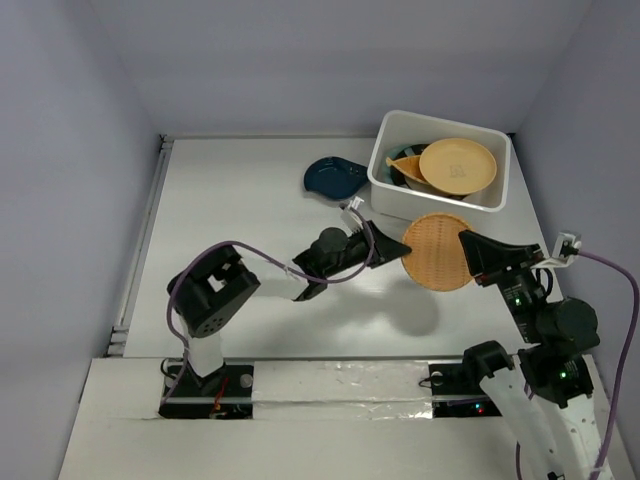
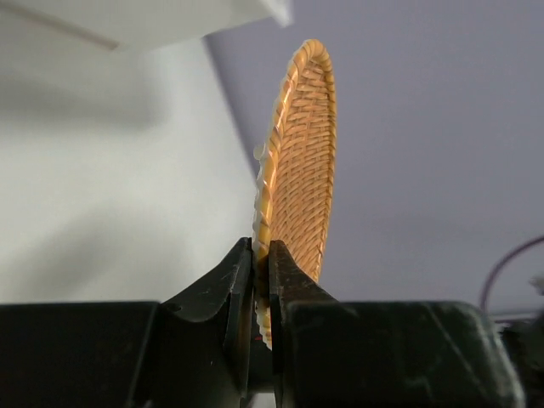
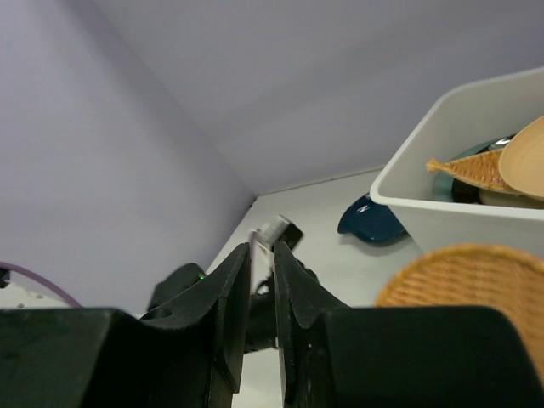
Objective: Place the plates into the plastic bin on the countertop
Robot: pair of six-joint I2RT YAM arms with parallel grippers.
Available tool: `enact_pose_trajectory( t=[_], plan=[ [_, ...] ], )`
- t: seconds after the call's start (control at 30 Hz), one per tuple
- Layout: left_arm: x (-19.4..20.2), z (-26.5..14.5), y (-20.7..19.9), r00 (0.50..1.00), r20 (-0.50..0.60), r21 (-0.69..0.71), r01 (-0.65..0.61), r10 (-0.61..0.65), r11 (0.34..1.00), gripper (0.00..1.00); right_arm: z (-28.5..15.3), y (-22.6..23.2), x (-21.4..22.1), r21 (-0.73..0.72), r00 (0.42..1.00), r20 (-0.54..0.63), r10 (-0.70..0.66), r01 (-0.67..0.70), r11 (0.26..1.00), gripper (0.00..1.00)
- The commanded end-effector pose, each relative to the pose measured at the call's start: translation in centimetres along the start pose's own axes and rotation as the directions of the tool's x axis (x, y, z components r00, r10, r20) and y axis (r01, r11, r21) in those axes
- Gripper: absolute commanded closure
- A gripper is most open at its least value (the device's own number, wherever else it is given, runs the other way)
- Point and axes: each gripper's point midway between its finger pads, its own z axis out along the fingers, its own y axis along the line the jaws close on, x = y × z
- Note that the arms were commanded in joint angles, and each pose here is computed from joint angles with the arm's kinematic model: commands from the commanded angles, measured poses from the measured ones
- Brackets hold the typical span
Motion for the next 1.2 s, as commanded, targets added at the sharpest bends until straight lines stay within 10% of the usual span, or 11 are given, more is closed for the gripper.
enact_pose_trajectory(
  t=[0.0,0.3,0.63,0.93,1.17],
  plan=[
    [-3.6,-1.8,-8.8,0.996,0.081,0.248,-0.06,0.041,0.967,1.0,-0.9,0.5,-2.0,0.016,0.998,0.059,-0.012,0.011,1.0,0.77],
    [-13.8,2.2,-14.0,0.953,0.272,0.259,-0.203,0.13,0.944,1.0,-2.0,0.9,-3.3,0.02,0.995,0.099,-0.02,0.018,1.0,0.77],
    [-22.3,13.4,-9.1,0.925,0.304,-0.009,-0.237,0.228,0.972,1.0,-3.4,1.5,-4.1,0.018,0.994,0.108,-0.026,0.025,1.0,0.77],
    [-23.4,14.2,-7.0,0.92,0.288,-0.077,-0.256,0.268,0.964,0.47,-3.4,1.6,-3.6,0.005,0.995,0.095,-0.011,0.01,1.0,0.77],
    [-25.6,8.2,-8.4,0.839,0.36,-0.204,-0.357,0.408,0.912,0.47,-2.9,1.0,-2.9,0.007,0.996,0.091,0.0,0.0,1.0,0.77]
  ],
)
